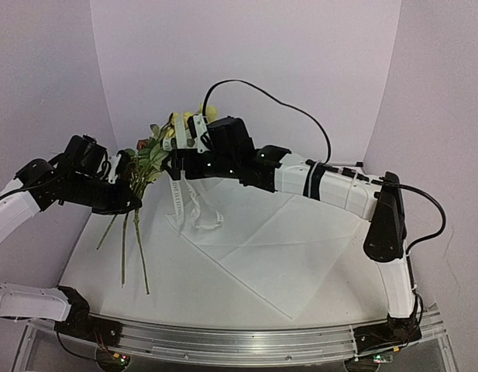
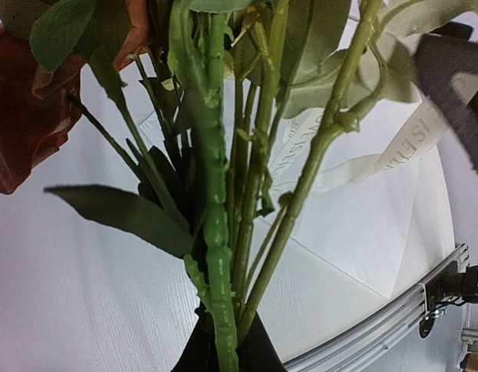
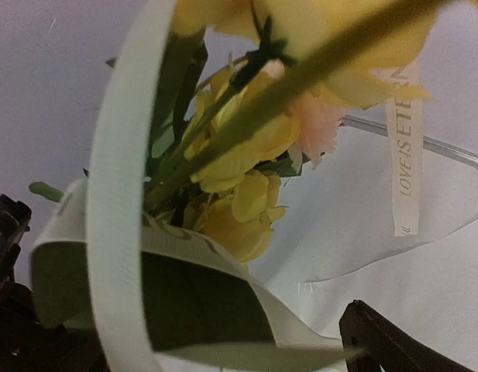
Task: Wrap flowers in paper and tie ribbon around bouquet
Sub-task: Pick up the ribbon from the center of the board, then place the fake flower on the flattened wrapping paper.
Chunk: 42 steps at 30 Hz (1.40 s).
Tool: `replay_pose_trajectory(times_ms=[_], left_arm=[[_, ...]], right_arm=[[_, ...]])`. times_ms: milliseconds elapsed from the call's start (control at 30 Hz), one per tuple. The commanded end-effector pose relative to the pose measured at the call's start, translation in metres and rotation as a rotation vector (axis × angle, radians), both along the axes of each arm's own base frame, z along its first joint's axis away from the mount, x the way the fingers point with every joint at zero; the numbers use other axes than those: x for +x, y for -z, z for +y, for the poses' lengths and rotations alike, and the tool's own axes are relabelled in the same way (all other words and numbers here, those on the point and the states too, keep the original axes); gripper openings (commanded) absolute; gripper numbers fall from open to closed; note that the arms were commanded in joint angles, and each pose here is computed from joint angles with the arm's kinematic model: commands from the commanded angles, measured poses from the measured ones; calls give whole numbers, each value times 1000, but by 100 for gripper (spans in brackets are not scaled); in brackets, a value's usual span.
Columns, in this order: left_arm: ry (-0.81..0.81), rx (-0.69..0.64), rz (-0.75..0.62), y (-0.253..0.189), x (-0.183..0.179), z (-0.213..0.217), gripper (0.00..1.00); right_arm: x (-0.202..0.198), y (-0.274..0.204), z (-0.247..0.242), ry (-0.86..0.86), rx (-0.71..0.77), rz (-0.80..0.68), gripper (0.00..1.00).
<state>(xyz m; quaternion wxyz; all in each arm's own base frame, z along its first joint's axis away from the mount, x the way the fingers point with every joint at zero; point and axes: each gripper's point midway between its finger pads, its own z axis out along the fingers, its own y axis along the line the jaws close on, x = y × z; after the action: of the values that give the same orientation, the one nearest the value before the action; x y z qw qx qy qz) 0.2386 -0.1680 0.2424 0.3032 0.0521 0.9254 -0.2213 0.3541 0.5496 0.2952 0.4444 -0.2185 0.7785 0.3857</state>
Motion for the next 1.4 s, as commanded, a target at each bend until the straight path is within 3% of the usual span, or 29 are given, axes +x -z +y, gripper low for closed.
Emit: replay_pose_trajectory(times_ms=[0,100,167,367,500,800,1033,1367], left_arm=[[56,-73,-124,-49,-5,-5,0],[56,-82,-135,-54,-9,-3,0],[47,-84,-141,-55,-9,-1,0],[-40,-52,-144,-45,-1,11,0],[-128,-29,-155,-37,10,20,0],[-266,27,-157,-12,37,30,0],[-244,51,-169,10,54,22,0],[-167,38,-200,2,76,2,0]], right_arm=[[-10,-8,21,-57,19,-56,98],[-9,-9,25,-33,29,-56,97],[-5,-6,20,17,17,-48,88],[-2,-15,-13,121,-15,-64,26],[-4,-32,-44,199,-27,-86,2],[-4,-84,-169,526,-149,-159,0],[-10,-120,-279,753,-218,-221,0],[-49,-163,-384,963,-302,-308,0]])
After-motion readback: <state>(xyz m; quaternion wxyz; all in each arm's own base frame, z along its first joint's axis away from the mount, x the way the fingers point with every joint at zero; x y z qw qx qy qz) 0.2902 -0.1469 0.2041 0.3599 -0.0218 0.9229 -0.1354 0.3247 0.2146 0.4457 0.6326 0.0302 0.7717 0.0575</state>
